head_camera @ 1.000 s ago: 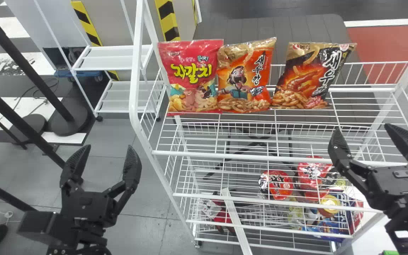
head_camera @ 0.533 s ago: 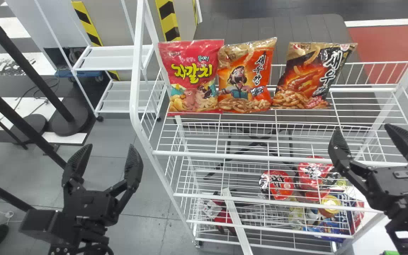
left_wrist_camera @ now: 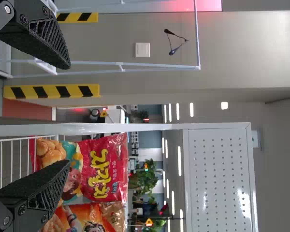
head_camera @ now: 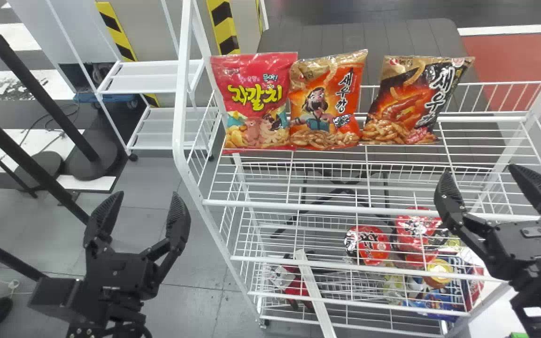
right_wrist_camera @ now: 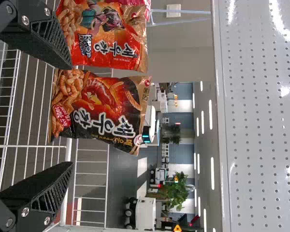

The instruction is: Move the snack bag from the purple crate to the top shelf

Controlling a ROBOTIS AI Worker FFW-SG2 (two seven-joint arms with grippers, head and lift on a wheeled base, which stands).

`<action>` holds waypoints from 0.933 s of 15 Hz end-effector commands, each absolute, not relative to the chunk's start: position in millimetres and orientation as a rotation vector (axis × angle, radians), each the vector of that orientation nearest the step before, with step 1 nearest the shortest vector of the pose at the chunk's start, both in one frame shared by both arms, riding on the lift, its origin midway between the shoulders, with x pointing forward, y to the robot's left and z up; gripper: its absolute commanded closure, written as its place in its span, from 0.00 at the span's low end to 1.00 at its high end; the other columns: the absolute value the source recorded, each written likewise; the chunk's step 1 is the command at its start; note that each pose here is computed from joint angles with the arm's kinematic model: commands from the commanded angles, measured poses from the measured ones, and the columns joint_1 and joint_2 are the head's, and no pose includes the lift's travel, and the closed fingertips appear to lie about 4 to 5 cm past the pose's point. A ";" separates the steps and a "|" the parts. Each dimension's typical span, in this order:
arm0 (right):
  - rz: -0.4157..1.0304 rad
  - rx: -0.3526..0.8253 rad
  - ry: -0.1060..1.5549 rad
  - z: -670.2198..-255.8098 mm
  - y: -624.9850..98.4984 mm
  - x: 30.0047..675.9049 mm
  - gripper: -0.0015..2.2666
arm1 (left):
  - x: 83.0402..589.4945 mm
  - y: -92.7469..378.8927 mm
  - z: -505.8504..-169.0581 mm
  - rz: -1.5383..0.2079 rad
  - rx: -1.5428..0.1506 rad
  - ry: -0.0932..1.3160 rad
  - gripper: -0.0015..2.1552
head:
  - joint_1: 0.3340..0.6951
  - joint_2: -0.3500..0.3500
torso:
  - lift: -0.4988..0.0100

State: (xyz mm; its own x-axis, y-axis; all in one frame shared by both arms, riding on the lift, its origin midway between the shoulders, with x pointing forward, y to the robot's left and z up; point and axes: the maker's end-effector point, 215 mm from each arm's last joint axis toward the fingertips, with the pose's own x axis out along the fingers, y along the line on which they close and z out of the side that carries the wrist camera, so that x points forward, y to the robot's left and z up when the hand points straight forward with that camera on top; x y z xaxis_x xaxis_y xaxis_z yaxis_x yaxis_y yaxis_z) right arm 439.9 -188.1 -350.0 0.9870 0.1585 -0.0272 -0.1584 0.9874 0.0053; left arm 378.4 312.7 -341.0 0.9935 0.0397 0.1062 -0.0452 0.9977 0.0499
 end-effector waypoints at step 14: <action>0.162 0.009 0.029 -353.7 -186.5 439.9 0.05 | 380.5 314.5 -346.4 0.048 0.048 -0.097 0.06 | 1.00 0.75 | 0.99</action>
